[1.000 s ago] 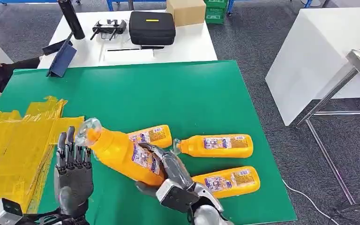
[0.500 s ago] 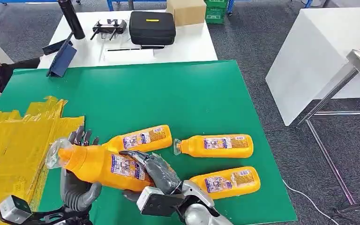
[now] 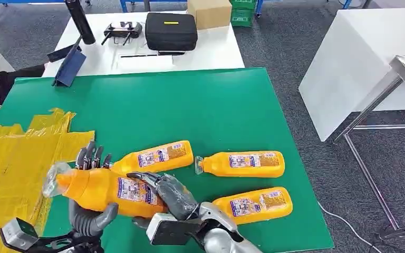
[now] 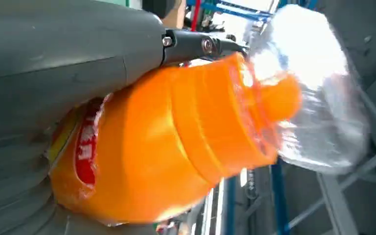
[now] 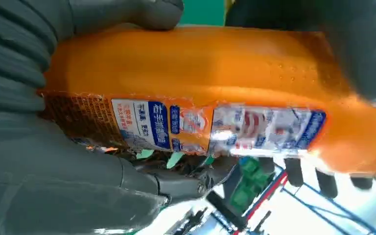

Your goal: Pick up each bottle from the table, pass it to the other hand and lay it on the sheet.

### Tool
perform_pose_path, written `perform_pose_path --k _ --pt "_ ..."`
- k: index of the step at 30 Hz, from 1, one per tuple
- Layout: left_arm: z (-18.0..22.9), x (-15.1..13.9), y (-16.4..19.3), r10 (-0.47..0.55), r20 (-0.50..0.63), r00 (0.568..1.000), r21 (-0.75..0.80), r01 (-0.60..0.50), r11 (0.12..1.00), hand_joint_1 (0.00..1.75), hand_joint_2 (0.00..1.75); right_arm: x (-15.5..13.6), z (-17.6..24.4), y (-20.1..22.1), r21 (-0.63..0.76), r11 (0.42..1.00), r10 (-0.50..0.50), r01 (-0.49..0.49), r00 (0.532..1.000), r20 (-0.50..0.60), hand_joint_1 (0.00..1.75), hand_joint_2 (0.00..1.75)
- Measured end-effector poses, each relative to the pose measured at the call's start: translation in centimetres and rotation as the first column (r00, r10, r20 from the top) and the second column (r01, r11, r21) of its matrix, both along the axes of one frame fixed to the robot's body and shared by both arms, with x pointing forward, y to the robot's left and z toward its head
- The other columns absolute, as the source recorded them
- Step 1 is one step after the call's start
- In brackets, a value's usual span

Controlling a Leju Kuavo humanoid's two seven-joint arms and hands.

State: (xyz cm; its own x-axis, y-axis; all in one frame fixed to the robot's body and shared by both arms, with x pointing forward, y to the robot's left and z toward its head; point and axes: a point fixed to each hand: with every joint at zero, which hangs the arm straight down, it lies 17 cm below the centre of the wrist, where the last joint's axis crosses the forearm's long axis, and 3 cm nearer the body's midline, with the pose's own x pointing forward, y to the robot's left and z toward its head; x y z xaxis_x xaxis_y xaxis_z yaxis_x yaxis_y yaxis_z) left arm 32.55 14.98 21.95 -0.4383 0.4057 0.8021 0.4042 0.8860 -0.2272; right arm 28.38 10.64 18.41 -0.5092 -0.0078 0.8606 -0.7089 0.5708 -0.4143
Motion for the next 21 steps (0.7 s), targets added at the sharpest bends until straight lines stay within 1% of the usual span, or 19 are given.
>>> perform_pose_path --k 3,4,8,21 --pt "-0.3 0.1 0.0 -0.001 -0.004 1.0 0.015 0.001 1.0 0.0 1.75 -0.7 -0.2 1.2 -0.034 0.999 0.037 -0.036 0.999 0.019 1.75 1.75" --pt "-0.4 0.2 0.0 -0.002 -0.007 1.0 0.017 0.002 1.0 1.75 1.75 -0.8 -0.3 1.5 -0.043 0.998 0.047 -0.046 0.999 0.023 1.75 1.75" --pt "-0.8 0.3 0.2 -0.003 -0.023 1.0 0.004 0.003 1.0 1.75 1.75 -1.2 -0.5 2.4 -0.071 0.994 0.083 -0.081 0.996 0.03 1.75 1.75" --pt "-1.7 0.4 0.4 -0.015 -0.044 0.999 -0.016 0.014 1.0 1.75 1.75 -1.0 -1.3 2.7 -0.1 0.991 0.095 -0.092 0.995 0.026 1.75 1.75"
